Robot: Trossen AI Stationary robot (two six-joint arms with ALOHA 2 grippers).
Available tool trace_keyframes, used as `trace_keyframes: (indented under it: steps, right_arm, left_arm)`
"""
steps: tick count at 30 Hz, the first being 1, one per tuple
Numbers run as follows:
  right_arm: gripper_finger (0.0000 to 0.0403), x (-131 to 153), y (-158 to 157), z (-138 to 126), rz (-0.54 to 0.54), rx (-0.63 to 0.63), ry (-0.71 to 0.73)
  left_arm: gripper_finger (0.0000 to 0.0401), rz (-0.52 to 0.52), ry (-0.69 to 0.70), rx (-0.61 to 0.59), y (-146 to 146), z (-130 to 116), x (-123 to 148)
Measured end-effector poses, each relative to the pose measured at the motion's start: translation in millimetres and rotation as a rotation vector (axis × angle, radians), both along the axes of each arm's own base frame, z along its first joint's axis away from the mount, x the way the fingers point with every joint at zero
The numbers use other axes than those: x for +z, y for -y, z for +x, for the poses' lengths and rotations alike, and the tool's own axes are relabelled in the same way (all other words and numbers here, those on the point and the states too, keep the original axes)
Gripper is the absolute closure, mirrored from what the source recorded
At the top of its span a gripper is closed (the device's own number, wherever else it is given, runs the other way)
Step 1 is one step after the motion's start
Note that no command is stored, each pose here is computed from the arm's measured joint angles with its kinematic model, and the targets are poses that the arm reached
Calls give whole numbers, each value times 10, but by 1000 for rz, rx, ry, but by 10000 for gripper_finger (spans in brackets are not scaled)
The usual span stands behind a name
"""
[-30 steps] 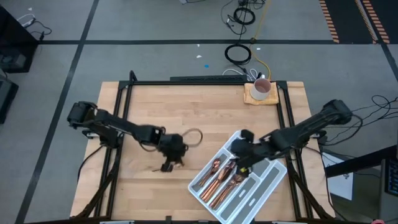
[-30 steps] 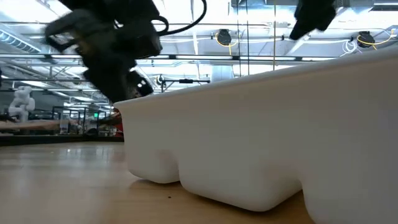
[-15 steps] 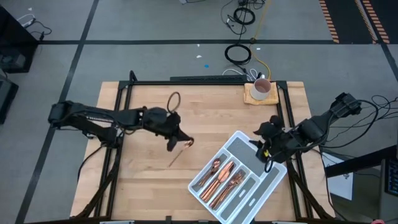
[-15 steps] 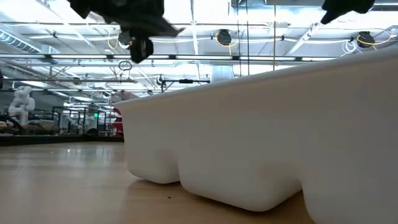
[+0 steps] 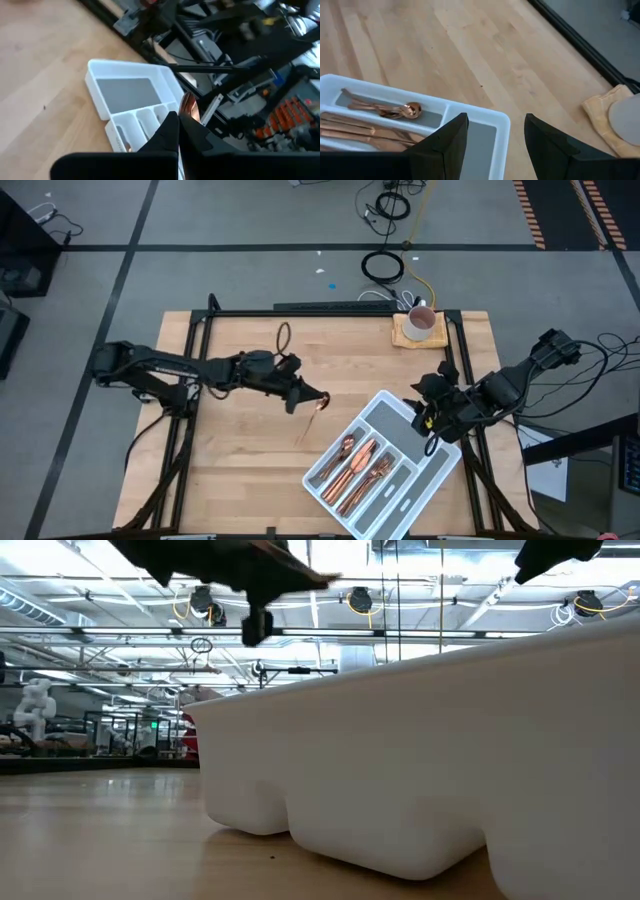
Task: Sort silverware
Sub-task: Put the gold spoon into the cutlery tray with the other gold spoons
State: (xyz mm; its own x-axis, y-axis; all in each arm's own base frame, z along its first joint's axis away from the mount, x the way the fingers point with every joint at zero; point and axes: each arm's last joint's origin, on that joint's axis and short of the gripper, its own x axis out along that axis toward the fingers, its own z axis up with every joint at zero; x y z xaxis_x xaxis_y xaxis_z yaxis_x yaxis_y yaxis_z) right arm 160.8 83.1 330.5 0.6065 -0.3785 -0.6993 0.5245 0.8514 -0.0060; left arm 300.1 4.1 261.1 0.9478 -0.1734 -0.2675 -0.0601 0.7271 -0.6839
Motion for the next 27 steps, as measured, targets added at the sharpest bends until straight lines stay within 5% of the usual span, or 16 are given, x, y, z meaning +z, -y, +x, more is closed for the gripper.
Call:
trace_keyframes:
  steps: [12,22,27]
  right_arm:
    - [220,-1,5,-2,-7,-10,3]
    - [220,3,10,-1,-25,-15,12]
    - [220,3,9,0,-28,-12,11]
  left_arm:
    - [401,-113,-93,-20,175,326,-508]
    - [401,92,-162,-182,546,700,-608]
    - [401,155,-209,-172,595,979,-658]
